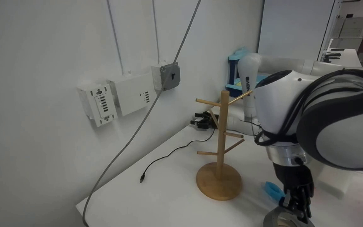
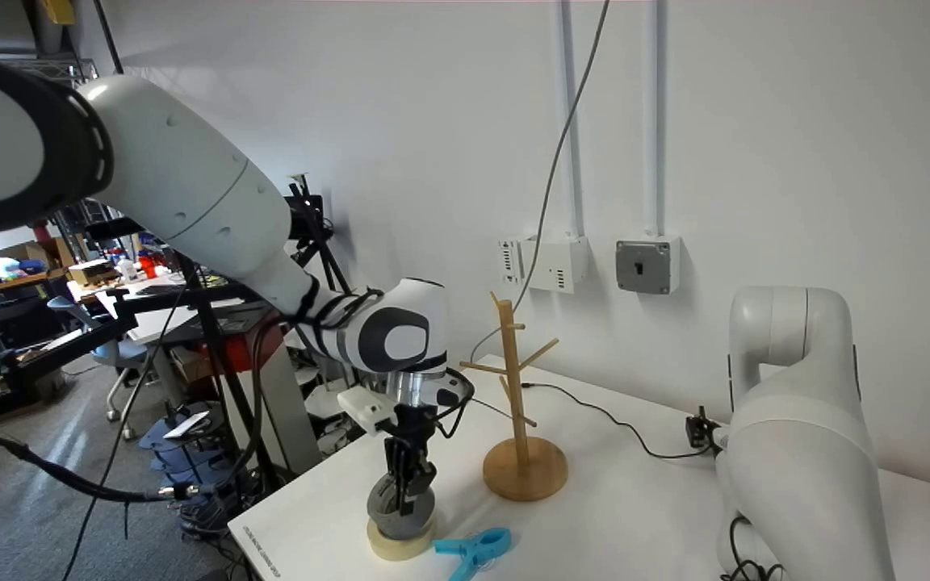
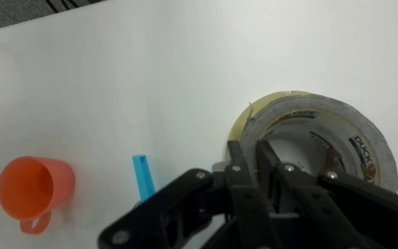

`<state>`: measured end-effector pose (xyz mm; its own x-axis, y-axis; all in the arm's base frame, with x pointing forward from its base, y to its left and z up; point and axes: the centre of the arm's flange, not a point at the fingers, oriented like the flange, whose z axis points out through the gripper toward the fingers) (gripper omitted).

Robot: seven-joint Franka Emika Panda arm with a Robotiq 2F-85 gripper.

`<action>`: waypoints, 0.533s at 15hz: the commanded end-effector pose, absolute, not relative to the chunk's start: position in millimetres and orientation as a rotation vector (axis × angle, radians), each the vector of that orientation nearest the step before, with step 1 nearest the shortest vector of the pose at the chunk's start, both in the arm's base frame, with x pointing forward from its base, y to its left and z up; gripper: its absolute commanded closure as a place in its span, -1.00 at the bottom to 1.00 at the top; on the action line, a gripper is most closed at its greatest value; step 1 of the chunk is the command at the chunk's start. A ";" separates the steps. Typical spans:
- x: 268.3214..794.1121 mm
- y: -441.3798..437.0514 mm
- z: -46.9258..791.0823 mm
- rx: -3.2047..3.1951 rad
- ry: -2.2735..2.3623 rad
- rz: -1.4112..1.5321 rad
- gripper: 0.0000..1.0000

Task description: Remove the grey masking tape from the wooden holder and put it on top of the white tape

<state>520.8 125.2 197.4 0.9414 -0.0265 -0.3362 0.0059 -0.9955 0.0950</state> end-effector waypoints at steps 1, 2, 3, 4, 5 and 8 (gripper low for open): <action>521.1 125.0 207.5 2.967 -0.011 -0.588 0.92; 520.8 125.1 208.3 2.964 -0.010 -0.599 0.92; 520.7 125.6 209.0 2.959 -0.008 -0.611 0.92; 520.5 125.8 208.7 2.954 -0.006 -0.622 0.92; 520.1 126.4 207.7 2.949 -0.003 -0.641 0.92; 519.1 127.3 205.7 2.933 -0.010 -0.688 0.17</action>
